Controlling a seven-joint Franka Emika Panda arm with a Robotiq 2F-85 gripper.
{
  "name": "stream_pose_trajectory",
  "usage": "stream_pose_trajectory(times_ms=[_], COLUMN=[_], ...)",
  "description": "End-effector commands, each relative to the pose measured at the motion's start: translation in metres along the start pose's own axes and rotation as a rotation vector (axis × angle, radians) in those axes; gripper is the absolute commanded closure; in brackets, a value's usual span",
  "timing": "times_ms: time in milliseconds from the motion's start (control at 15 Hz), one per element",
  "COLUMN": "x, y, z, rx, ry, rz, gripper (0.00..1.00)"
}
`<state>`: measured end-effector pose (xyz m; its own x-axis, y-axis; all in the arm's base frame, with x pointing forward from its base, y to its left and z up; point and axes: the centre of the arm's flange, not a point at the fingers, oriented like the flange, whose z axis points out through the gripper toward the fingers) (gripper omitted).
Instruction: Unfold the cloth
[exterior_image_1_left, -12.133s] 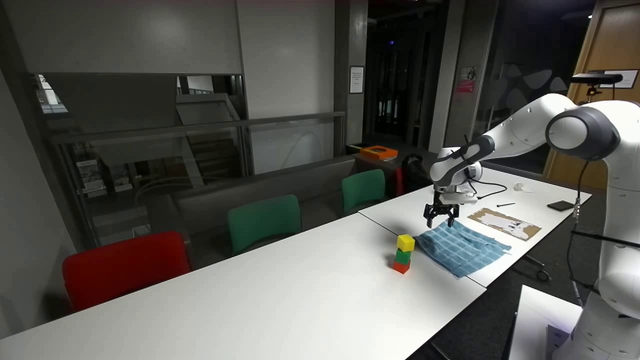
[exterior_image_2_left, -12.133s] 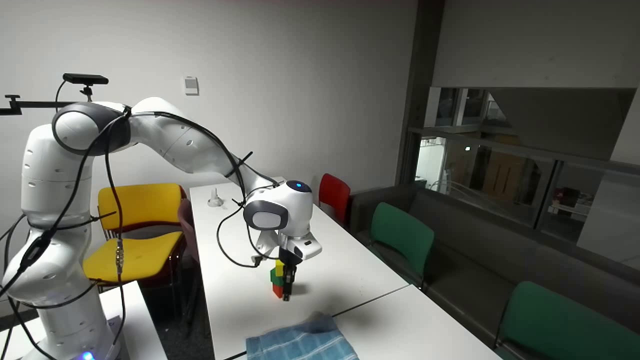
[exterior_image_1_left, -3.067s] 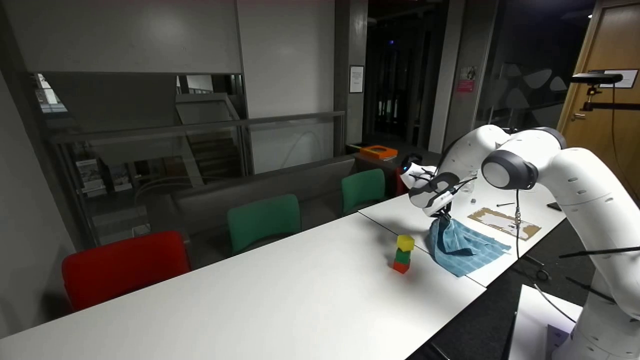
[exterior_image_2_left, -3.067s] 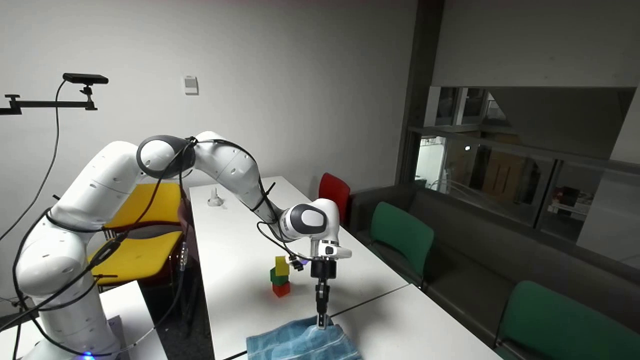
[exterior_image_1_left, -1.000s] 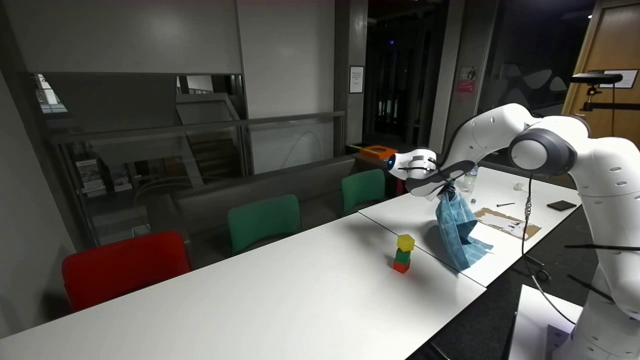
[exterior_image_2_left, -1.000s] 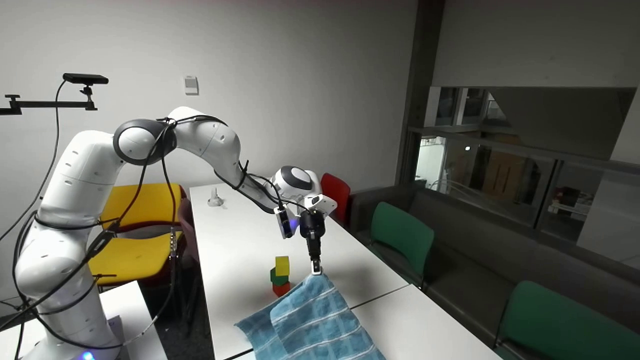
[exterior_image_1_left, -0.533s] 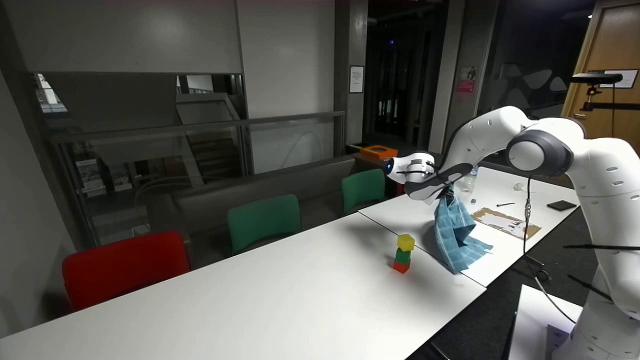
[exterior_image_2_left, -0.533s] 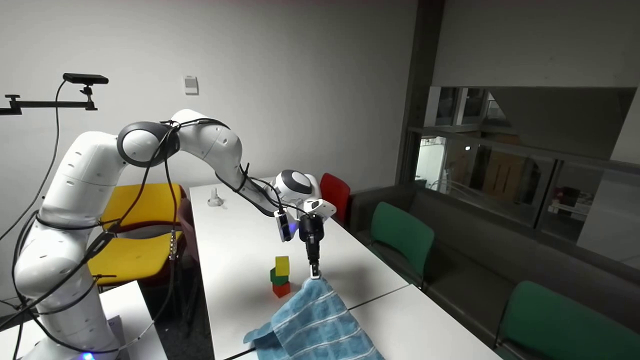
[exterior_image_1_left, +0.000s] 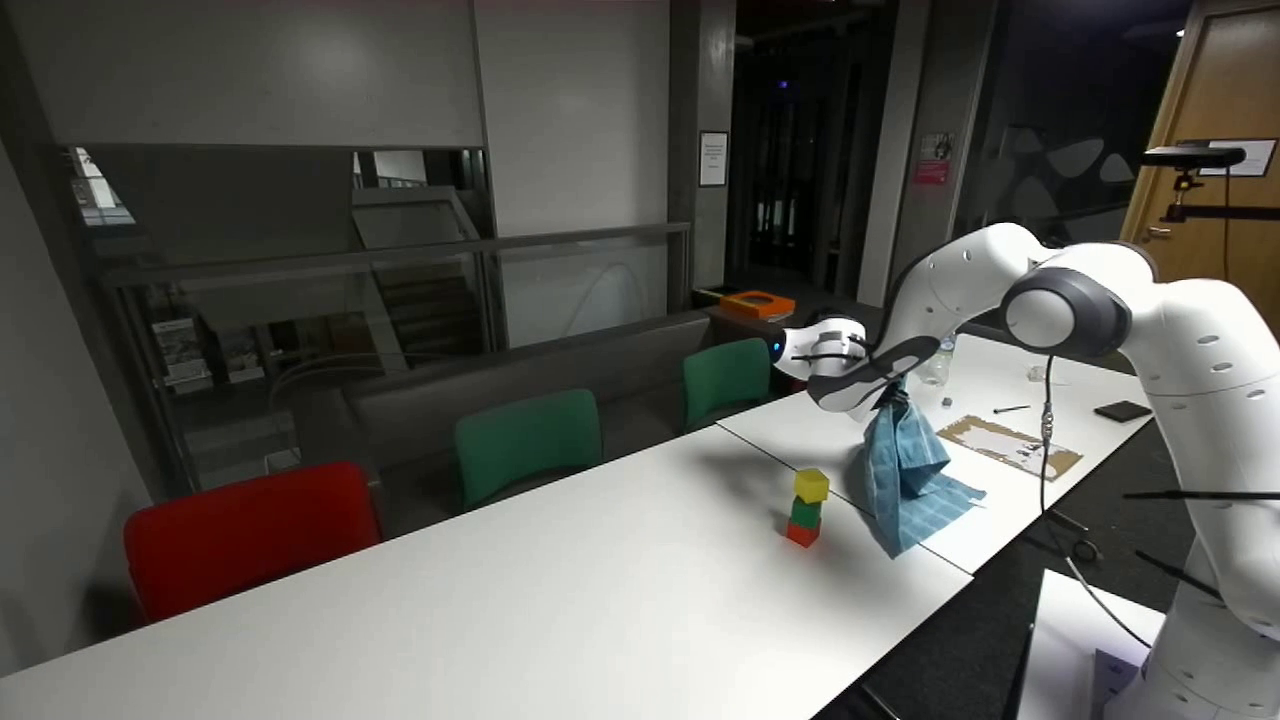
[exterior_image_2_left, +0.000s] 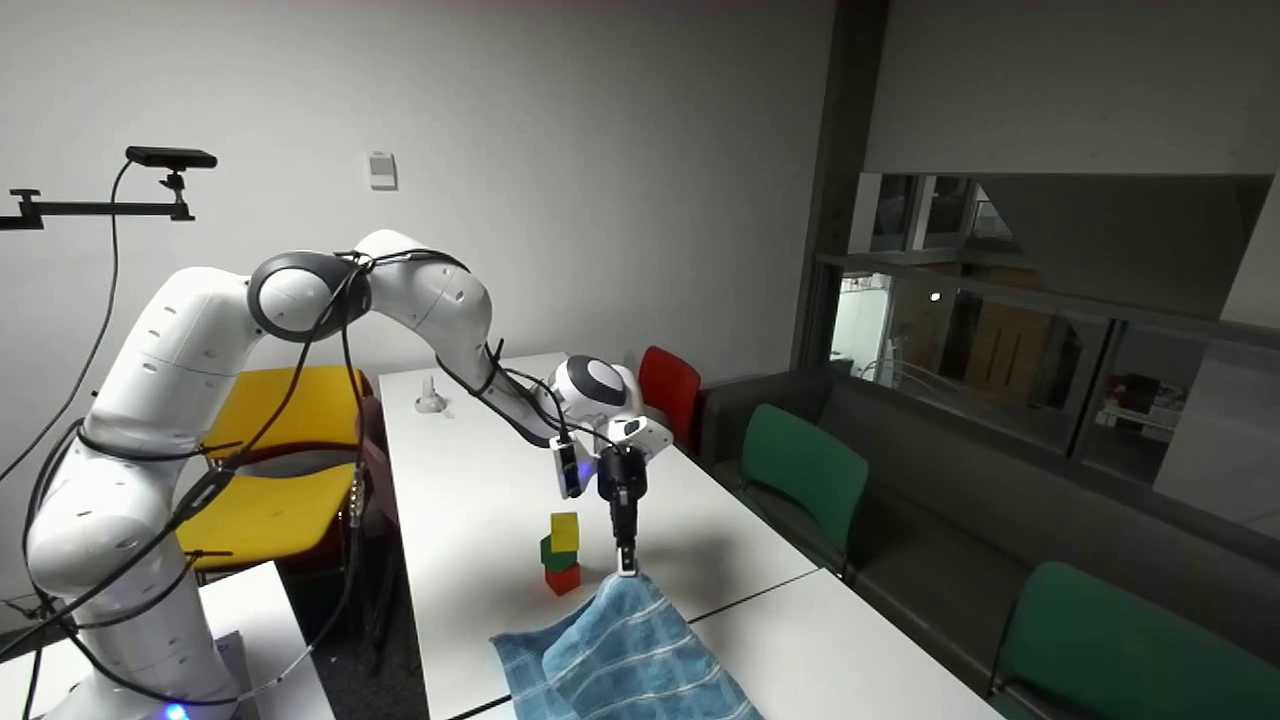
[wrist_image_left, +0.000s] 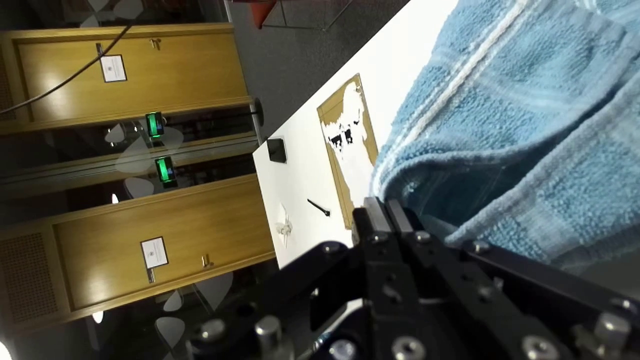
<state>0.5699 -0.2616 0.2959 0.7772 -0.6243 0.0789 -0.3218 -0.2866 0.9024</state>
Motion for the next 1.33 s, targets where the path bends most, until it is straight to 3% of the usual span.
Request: stream_pose_trajectory(times_ms=[0, 333, 400, 533, 800, 1067, 1267], x=[0.005, 0.006, 0.006, 0.006, 0.003, 0.003, 0.004], y=[0.001, -0.011, -0.014, -0.018, -0.022, -0.027, -0.031], z=[0.007, 0.009, 0.009, 0.008, 0.011, 0.015, 0.018], rx=[-0.010, -0.009, -0.010, -0.003, 0.045, 0.144, 0.270], ry=[-0.019, -0.030, -0.031, -0.038, -0.050, -0.067, -0.064], rz=[-0.003, -0.024, -0.029, -0.032, -0.036, -0.048, -0.086], gripper=[0.99, 0.99, 0.72, 0.64, 0.34, 0.03, 0.00])
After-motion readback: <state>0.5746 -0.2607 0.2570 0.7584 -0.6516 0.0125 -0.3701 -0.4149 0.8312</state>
